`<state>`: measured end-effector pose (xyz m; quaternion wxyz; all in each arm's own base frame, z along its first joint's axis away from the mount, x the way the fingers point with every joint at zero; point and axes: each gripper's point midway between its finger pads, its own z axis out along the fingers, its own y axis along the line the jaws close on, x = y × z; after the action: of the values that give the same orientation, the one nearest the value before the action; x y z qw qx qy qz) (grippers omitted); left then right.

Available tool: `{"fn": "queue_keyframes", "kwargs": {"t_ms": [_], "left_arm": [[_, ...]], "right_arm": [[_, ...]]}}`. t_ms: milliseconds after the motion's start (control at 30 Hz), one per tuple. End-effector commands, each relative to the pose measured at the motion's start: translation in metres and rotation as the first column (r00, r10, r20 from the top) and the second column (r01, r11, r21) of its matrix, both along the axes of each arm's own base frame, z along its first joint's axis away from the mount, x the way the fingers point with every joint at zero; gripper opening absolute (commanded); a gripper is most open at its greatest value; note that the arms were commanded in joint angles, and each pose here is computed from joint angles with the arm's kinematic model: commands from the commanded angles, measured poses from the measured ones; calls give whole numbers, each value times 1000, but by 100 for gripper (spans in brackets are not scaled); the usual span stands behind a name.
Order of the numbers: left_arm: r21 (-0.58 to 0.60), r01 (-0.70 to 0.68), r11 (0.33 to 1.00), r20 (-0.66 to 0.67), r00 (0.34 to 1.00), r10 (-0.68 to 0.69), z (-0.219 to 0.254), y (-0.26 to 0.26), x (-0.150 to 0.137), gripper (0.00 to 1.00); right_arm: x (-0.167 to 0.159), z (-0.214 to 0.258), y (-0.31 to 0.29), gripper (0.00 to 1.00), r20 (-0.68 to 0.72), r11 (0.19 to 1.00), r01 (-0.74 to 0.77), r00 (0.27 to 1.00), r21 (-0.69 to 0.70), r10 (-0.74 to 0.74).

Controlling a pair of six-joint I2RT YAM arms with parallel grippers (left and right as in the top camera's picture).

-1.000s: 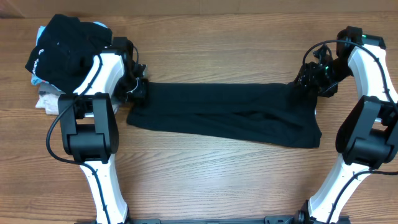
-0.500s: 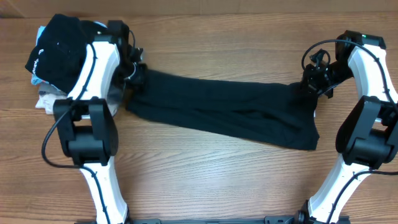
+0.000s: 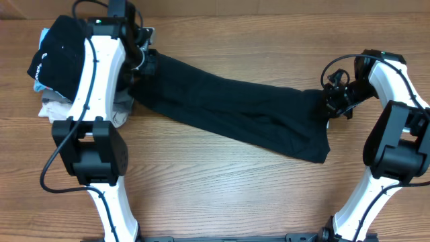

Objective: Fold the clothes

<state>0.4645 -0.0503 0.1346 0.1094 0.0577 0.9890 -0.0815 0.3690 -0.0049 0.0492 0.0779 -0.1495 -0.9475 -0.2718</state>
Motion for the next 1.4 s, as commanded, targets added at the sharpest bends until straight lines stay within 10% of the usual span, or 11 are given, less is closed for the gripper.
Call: {"fn": "queue_keyframes", "kwargs": {"t_ms": [0,1033,1100,1200,1367], "left_arm": [[-19,75,997,60,996,-74,20,-42,1,4],[-89,292,952,54,956,-288,-37,-249,-38,6],[-95,286,953,61,958,-282,-36,-254,-38,28],[-98,291,952,64,956,-286,-36,-257,-39,100],[-166,296,940,66,955,-289,-19,-261,-38,100]], "right_arm": [[7,15,0,4,57,999,24,998,38,-27],[39,148,-44,8,414,991,132,904,-33,-107],[38,148,-45,9,414,990,135,903,-32,-110],[39,148,-45,12,415,990,136,903,-33,-110],[38,148,-45,13,415,990,136,903,-33,-110]]}}
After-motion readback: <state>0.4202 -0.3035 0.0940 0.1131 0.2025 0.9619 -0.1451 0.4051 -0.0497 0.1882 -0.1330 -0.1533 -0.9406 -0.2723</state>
